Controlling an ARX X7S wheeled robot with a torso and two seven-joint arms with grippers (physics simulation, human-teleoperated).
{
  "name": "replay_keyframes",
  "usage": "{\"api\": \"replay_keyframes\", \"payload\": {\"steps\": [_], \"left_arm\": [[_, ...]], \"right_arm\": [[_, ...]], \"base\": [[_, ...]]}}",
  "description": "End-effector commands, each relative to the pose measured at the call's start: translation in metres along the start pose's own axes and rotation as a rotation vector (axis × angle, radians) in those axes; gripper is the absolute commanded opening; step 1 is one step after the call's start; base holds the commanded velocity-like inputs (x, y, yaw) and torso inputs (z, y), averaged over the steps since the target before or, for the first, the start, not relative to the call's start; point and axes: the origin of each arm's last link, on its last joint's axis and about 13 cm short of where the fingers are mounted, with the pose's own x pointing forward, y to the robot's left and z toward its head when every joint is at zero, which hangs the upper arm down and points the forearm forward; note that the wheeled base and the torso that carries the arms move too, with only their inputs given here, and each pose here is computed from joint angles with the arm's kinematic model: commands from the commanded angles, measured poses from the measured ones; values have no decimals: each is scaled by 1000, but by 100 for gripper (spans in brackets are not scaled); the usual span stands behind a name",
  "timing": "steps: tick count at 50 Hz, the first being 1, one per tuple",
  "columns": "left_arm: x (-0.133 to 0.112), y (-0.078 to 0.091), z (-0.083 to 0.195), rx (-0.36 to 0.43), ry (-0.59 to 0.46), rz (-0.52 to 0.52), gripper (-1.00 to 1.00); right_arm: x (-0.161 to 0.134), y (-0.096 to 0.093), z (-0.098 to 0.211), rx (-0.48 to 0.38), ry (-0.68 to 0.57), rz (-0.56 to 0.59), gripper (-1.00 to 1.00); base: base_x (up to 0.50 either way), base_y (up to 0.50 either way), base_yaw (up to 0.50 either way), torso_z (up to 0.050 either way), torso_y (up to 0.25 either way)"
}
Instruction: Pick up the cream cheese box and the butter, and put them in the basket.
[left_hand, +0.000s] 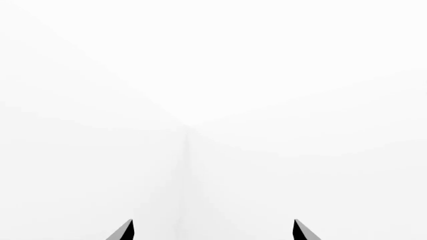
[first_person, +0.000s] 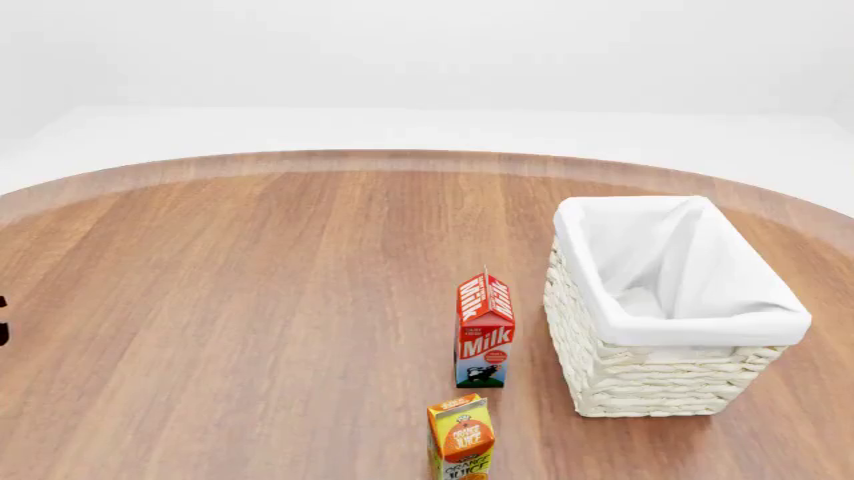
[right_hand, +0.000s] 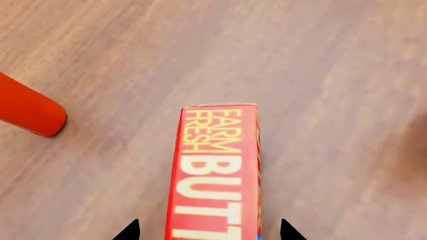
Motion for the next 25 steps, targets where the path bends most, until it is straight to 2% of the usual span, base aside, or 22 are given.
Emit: {"api": "replay_keyframes", "payload": {"steps": [1, 25], "left_arm": [[0, 2, 1, 12, -20, 0, 100], [-1, 2, 1, 11, -19, 0, 100]], "right_arm": [[6, -2, 6, 26, -17, 8, 100], [14, -4, 0, 24, 37, 41, 100]], "base": [[0, 0, 0, 0, 0], [0, 0, 0, 0, 0]]}}
